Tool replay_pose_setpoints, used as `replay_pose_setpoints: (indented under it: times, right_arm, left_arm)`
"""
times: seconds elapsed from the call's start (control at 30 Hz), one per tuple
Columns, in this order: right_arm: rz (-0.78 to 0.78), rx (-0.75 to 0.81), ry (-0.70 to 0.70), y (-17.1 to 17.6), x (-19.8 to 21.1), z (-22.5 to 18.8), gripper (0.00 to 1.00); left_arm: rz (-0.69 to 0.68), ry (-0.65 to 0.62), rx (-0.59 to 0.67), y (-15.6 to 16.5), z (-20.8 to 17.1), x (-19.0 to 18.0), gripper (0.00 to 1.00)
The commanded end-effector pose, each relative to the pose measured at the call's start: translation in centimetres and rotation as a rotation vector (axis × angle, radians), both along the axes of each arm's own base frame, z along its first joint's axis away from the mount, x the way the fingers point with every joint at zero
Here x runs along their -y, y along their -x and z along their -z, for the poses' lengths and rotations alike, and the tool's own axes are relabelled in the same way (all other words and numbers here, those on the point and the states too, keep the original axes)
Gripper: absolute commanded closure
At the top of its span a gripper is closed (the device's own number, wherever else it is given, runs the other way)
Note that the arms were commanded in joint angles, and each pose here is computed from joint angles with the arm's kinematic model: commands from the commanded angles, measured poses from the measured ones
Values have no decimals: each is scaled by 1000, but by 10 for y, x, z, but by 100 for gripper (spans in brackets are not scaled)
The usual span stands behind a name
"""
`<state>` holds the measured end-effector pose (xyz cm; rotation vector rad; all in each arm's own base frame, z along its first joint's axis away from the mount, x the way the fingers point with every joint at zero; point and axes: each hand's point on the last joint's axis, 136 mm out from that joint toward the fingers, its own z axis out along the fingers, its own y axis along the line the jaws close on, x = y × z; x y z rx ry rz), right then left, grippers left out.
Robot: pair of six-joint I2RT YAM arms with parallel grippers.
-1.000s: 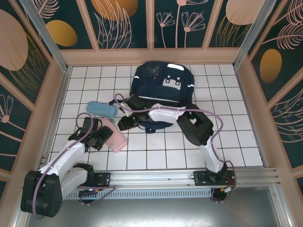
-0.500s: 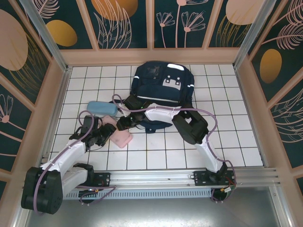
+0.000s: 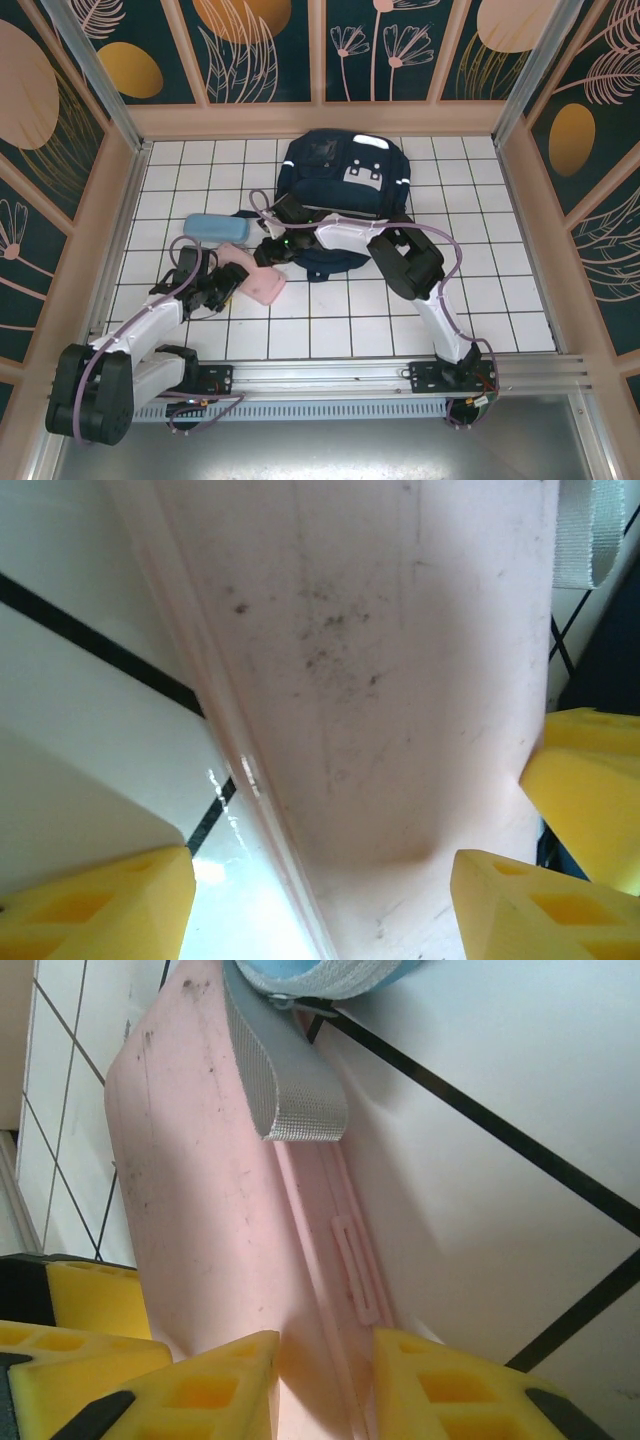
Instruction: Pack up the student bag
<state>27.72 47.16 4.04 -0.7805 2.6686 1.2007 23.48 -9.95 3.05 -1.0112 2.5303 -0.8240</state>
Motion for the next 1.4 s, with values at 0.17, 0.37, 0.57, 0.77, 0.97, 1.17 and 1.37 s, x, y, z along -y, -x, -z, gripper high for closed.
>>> replay_pose_setpoints:
  times: [0.17,0.37,0.57,0.77,0.97,1.17,1.37]
  right_arm:
    - [-9,-144,34,17,19,32,71]
    - [-38,-175,3,25,16,29,67]
    - [-55,-197,-41,27,11,20,65]
    - [-56,-190,-64,24,7,11,64]
    - [-54,-182,-55,23,8,11,63]
    - [-43,-167,-45,22,11,8,63]
    - [-28,-104,-54,16,13,-14,62]
  left_arm:
    - [38,73,53,-17,-5,14,38]
    - [88,174,118,-27,-22,31,32]
    - [105,255,234,-37,-56,41,31]
    - [88,277,248,-34,-62,41,34]
    - [67,232,159,-25,-37,35,40]
    - [53,176,114,-22,-27,27,54]
    - [52,146,93,-19,-25,24,74]
